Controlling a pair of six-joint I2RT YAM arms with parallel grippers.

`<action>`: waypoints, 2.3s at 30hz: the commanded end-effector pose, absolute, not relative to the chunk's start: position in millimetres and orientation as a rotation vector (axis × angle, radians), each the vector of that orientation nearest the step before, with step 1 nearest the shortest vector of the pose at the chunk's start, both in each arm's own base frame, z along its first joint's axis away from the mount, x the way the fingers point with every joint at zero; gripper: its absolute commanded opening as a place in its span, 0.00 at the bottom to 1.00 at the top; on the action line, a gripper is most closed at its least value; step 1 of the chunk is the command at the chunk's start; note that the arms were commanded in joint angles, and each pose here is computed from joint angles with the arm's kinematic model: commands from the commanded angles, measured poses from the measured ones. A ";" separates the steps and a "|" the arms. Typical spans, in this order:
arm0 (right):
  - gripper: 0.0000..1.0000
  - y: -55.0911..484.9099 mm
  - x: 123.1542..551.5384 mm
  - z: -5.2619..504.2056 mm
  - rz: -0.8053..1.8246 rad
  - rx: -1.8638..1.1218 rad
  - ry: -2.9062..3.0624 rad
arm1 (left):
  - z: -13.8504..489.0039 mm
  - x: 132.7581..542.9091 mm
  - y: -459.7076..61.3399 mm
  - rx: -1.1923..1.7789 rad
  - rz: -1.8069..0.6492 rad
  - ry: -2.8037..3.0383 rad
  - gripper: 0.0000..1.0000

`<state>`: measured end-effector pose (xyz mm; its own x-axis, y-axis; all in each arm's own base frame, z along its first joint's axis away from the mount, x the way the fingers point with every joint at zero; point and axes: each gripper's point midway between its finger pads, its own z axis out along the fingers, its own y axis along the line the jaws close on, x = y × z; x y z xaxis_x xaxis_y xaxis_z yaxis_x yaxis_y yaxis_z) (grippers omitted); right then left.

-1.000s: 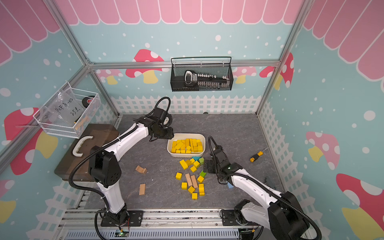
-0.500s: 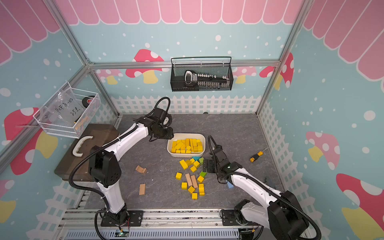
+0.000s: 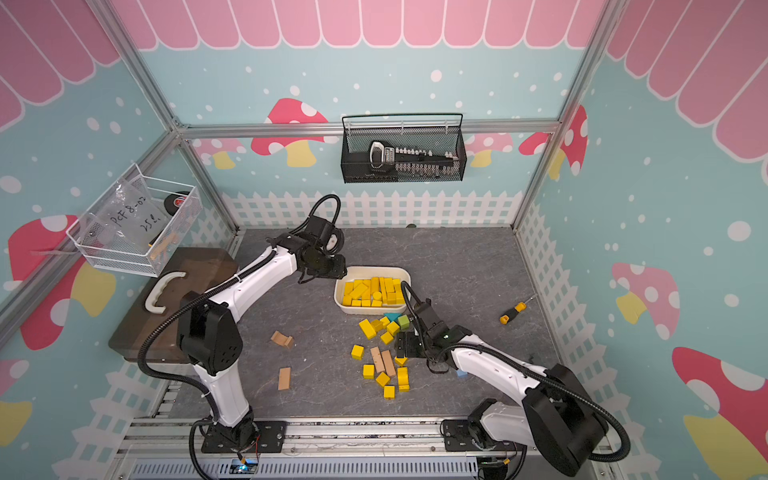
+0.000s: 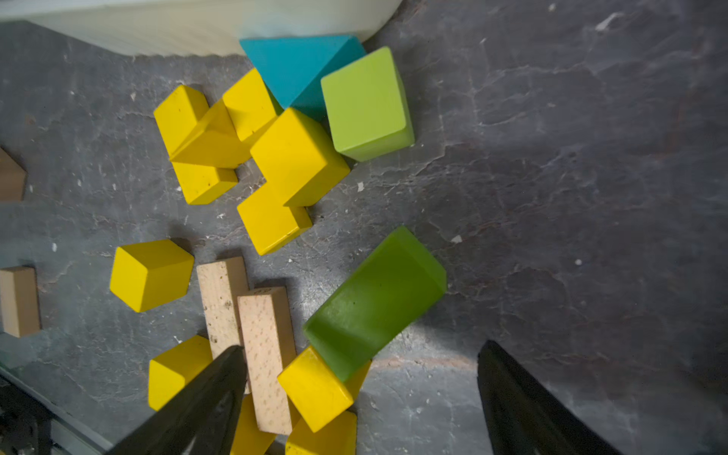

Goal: Pick out the yellow building blocks
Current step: Pick up the building block from the center of the board.

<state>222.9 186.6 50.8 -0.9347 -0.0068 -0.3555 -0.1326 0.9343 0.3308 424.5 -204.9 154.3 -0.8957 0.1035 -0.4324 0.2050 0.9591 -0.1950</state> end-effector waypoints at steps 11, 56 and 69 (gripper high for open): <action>0.66 221.6 227.9 44.8 0.578 -0.248 2.802 | 159.2 423.8 -201.0 0.240 -0.315 2.674 0.49; 0.48 206.6 202.1 36.7 0.152 -0.221 2.943 | 154.4 421.6 -202.7 0.243 -0.325 2.693 0.49; 0.36 205.1 200.3 37.9 0.145 -0.203 2.945 | 156.2 421.0 -202.0 0.242 -0.326 2.691 0.50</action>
<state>200.6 205.7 35.3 -0.9716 -0.1362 -0.1934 -0.1583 0.9820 0.1034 422.6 -204.2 153.3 -0.8994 0.1052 -0.4243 0.2037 0.9597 -0.1937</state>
